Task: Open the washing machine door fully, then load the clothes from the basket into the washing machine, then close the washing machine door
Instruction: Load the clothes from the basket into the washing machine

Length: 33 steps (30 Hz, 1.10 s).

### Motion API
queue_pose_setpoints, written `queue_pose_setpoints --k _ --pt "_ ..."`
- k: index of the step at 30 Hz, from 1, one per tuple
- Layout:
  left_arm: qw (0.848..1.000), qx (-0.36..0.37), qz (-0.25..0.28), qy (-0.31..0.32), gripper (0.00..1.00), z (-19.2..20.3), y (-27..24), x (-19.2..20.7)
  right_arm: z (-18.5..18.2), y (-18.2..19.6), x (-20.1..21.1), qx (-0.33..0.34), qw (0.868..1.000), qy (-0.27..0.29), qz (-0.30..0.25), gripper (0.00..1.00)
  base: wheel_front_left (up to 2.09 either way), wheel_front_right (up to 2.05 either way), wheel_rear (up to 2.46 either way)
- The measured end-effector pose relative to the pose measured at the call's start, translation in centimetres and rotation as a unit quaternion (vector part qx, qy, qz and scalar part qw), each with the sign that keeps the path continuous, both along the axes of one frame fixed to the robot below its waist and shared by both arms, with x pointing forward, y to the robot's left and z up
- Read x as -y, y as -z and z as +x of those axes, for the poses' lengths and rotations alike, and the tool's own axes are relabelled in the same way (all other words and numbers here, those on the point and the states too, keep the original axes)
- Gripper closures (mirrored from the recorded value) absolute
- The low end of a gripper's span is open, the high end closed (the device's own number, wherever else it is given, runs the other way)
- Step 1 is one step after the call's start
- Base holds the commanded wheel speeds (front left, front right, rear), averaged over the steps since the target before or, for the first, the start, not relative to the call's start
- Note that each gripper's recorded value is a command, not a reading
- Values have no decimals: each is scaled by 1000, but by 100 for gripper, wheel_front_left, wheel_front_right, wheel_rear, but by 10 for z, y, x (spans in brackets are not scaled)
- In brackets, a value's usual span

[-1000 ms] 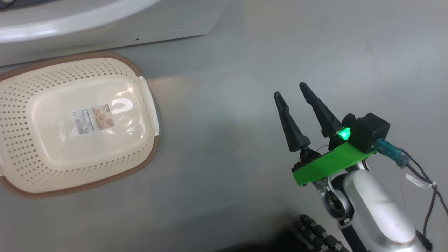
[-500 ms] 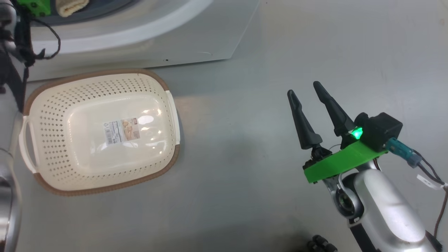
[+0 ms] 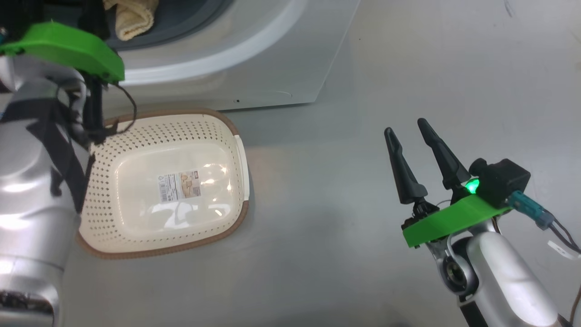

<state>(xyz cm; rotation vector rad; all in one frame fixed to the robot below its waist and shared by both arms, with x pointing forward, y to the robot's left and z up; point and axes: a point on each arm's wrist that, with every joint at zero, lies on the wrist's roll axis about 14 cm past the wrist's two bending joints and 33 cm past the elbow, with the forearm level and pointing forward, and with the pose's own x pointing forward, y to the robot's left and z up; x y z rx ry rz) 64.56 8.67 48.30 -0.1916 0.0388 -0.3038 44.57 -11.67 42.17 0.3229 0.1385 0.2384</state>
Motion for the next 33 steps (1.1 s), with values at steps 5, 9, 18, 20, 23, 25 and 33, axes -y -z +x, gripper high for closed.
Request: queue_pose_setpoints --k 5,9,18,20,23,25,33 --pt "1000 10 -20 -2 0 -36 3 1 -7 -5 2 5 1000 1 -5 0 0 0 0" --pt "999 13 -27 -15 0 -65 7 -6 -10 -10 2 9 1000 -1 -6 0 0 0 0" --pt "999 4 -23 -46 0 -128 19 -27 -13 -16 3 17 1000 -1 -7 0 0 0 0" --pt "998 -8 -24 -60 0 -139 26 -33 -13 -15 3 16 1000 -1 -7 0 0 0 0" --pt "996 -24 -18 -81 0 -152 36 -44 -13 -14 4 14 1000 -1 -9 0 0 0 0" --pt "995 -31 -14 -93 0 -157 40 -51 -13 -12 5 12 1000 -1 -9 0 0 0 0" --pt "994 -34 -17 -101 0 -165 40 -56 -13 -10 5 10 1000 0 -10 0 0 0 0"
